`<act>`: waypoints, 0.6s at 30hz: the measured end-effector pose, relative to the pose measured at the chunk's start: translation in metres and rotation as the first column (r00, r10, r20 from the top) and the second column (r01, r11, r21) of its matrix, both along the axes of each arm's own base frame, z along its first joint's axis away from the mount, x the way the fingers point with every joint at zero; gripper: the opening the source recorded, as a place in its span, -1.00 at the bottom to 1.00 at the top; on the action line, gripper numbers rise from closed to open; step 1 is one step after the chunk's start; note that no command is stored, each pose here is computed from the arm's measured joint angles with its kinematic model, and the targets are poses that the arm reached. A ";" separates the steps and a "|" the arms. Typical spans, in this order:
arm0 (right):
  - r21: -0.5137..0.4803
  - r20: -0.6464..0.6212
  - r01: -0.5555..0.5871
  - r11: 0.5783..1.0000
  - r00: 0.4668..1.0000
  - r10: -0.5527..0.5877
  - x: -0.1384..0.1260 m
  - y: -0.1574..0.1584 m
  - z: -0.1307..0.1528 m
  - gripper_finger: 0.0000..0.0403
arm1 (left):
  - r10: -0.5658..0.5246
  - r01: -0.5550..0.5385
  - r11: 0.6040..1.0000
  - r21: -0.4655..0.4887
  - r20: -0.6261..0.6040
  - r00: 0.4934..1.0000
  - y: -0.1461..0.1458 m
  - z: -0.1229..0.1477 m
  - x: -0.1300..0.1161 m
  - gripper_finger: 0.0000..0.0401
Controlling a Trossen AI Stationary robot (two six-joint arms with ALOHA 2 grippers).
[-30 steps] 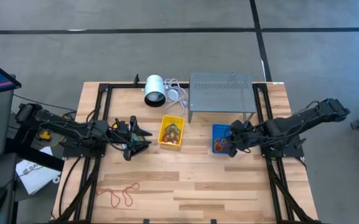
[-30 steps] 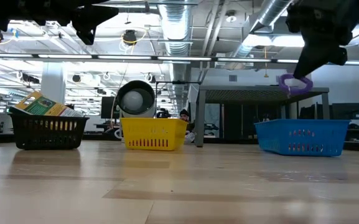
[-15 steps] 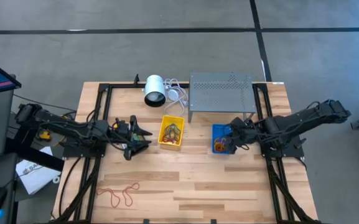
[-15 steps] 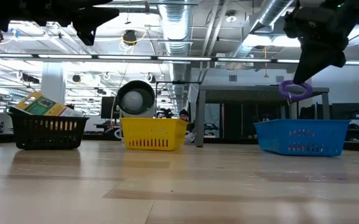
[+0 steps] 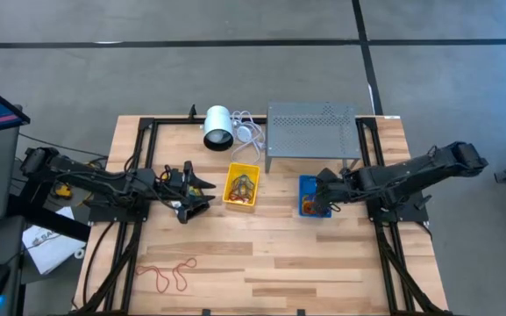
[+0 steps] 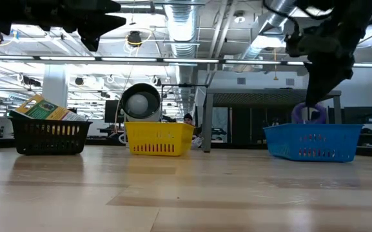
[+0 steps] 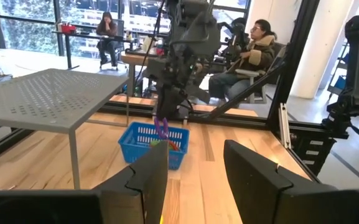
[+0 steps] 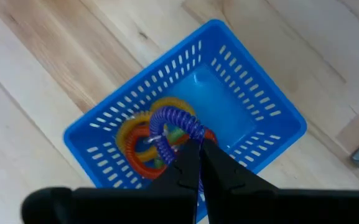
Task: Pick & Place Office Desk Supplies
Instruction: Put the violet elastic key ring into the blue basket
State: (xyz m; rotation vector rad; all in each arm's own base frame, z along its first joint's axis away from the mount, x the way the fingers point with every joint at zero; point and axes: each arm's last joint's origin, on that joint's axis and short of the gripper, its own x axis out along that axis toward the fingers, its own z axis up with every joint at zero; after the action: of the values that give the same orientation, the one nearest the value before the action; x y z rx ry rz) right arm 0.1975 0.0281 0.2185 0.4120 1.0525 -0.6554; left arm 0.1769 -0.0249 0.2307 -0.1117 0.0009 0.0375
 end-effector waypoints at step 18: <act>0.007 -0.099 0.004 1.000 0.995 -0.003 0.010 -0.004 -0.017 -1.00 | 0.000 0.000 1.000 0.000 -0.001 1.000 0.000 0.000 0.000 -0.24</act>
State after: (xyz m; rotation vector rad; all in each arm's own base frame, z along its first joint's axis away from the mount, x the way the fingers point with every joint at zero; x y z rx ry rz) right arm 0.2075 0.0240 0.2019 0.3906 1.1489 -0.6811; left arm 0.1769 -0.0249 0.2307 -0.1116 0.0015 0.0379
